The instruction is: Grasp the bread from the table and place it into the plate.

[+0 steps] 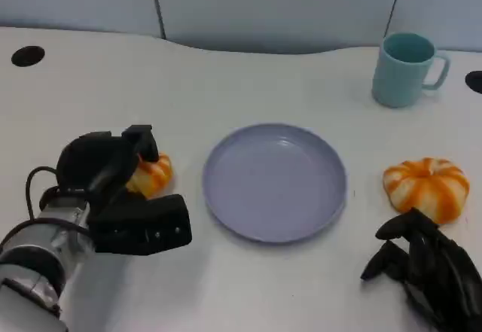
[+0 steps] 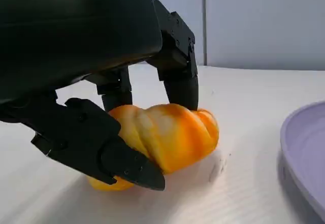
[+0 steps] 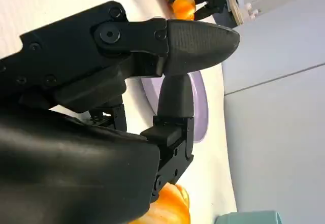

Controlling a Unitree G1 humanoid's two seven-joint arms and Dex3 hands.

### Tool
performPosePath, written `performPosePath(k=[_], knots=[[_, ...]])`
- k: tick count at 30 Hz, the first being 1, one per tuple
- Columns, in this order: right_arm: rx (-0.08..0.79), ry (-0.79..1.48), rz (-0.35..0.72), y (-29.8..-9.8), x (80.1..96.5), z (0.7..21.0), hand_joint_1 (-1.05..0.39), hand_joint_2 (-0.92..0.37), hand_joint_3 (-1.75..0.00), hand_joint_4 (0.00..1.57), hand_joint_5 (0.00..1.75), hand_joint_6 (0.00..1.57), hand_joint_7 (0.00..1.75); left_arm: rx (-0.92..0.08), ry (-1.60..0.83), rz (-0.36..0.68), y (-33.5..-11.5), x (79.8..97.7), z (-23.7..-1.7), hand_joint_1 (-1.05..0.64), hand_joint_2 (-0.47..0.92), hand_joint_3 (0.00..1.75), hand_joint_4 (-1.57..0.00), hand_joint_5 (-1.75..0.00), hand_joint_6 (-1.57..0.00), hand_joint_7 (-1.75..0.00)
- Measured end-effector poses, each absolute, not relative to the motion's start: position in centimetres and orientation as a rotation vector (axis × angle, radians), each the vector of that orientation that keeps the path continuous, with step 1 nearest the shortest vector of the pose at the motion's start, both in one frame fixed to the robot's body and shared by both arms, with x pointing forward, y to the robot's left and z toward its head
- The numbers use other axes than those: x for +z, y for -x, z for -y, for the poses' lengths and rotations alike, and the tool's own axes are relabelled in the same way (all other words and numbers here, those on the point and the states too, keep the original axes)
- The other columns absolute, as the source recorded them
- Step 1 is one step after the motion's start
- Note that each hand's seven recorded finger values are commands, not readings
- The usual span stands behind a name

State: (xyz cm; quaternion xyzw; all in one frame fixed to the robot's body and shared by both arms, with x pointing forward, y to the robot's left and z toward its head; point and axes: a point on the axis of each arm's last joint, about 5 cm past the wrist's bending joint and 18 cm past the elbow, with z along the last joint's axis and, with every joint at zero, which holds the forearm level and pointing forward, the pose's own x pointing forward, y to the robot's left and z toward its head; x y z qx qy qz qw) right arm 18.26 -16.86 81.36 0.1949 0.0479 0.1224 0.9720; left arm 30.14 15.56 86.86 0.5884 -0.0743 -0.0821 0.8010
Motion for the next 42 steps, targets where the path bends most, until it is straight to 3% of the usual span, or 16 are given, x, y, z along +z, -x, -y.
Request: performPosePath(k=[3,10,17,21,26,31,37,42], knots=[[0.247,-0.391,-0.096,-18.3,81.4,16.9,-0.49,-0.92,-0.48,0.51,1.75,0.39,1.62,-0.142,-1.171,0.207,-30.3,87.3,-15.4,-0.12,0.83,0.49,-0.68,-1.75,-0.49,-1.75],[0.25,-0.378,-0.098,-18.2,81.3,16.9,-0.49,-0.92,-0.49,0.52,1.75,0.38,1.62,-0.11,-1.117,0.362,-30.9,88.5,-14.9,-0.12,0.56,0.88,-0.75,-1.75,-0.56,-1.75],[0.246,-0.378,-0.097,-18.2,81.3,17.0,-0.47,-0.92,-0.49,0.52,1.75,0.38,1.62,-0.1,-1.106,0.489,-31.6,89.8,-14.1,-0.06,0.51,0.96,-0.8,-1.75,-0.61,-1.75],[0.246,-0.38,-0.098,-18.3,81.3,16.9,-0.47,-0.92,-0.51,0.51,1.75,0.37,1.62,-0.189,-1.06,0.589,-31.7,90.6,-13.2,-0.08,0.43,1.18,-0.82,-1.75,-0.63,-1.75],[0.248,-0.38,-0.099,-18.3,81.3,16.9,-0.47,-0.92,-0.51,0.5,1.75,0.37,1.62,-0.311,-1.004,0.697,-32.3,92.7,-12.0,-0.11,0.4,1.22,-0.82,-1.75,-0.65,-1.75],[0.248,-0.377,-0.098,-18.3,81.3,17.0,-0.47,-0.92,-0.5,0.52,1.75,0.38,1.63,-0.339,-0.994,0.711,-32.4,93.0,-11.6,-0.15,0.44,1.24,-0.88,-1.75,-0.73,-1.75],[0.255,-0.378,-0.098,-18.5,81.3,16.9,-0.5,-0.92,-0.48,0.54,1.75,0.4,1.61,-0.553,-0.965,0.736,-32.0,93.4,-9.3,-0.2,0.5,1.26,-0.92,-1.75,-0.79,-1.75],[0.26,-0.381,-0.097,-18.4,81.3,16.9,-0.49,-0.92,-0.48,0.54,1.75,0.41,1.62,-0.633,-0.969,0.724,-32.0,93.7,-8.1,-0.2,0.49,1.26,-0.95,-1.75,-0.81,-1.75]])
